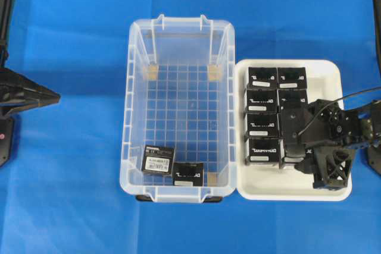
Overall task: Pick the box from inside the plastic case
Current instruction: 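Lower the box onto the tray's lower-right corner and open the gripper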
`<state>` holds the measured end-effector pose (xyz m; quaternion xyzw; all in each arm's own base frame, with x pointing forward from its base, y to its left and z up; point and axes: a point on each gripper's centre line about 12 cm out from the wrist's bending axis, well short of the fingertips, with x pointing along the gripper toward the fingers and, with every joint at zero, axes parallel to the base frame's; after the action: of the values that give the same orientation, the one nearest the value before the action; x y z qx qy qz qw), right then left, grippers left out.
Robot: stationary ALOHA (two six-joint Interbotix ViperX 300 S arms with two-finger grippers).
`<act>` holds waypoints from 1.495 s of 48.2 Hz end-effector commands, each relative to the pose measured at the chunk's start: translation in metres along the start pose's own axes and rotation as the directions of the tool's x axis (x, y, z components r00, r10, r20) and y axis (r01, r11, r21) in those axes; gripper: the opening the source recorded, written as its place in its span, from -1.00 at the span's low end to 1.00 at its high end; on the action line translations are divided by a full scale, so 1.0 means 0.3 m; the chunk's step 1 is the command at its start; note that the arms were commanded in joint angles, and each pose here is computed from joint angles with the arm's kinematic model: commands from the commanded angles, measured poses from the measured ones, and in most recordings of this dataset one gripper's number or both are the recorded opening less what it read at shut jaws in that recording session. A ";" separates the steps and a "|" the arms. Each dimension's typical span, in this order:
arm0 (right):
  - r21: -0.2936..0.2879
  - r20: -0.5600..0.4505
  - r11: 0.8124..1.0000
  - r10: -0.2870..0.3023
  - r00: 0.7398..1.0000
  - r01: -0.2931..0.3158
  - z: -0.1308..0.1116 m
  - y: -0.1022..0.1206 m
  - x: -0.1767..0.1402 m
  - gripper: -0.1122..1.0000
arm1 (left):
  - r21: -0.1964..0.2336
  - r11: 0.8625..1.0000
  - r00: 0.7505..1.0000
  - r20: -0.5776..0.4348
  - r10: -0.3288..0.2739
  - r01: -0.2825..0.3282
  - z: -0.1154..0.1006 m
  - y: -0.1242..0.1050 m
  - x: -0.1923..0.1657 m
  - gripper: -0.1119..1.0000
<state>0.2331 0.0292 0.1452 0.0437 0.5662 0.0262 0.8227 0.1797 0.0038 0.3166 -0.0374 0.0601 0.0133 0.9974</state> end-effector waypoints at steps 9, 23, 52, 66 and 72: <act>0.013 0.012 1.000 -0.004 1.000 0.004 0.005 -0.006 0.012 0.28 | 0.004 1.000 1.000 0.029 0.003 -0.003 0.040 0.000 0.002 -0.91; 0.065 0.009 0.998 -0.007 1.000 0.006 0.003 -0.012 0.015 0.28 | 0.003 1.000 1.000 0.028 0.001 -0.001 0.038 -0.001 0.003 -0.91; 0.074 0.066 0.997 -0.007 0.998 0.002 0.032 -0.010 -0.002 0.88 | 0.003 1.000 1.000 0.029 0.001 -0.001 0.041 -0.001 0.000 -0.91; 0.060 0.244 0.998 0.018 0.970 -0.034 0.089 0.008 -0.160 0.88 | 0.004 1.000 1.000 0.027 -0.008 0.008 0.040 -0.007 0.000 -0.91; 0.051 0.346 0.997 0.029 0.938 -0.050 0.109 0.012 -0.251 0.88 | 0.004 1.000 1.000 0.026 -0.008 0.008 0.039 -0.006 0.001 -0.91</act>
<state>0.2361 0.0256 0.2089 0.0813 0.4441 0.0162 0.8921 0.1798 0.0027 0.3166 -0.0372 0.0602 0.0102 0.9974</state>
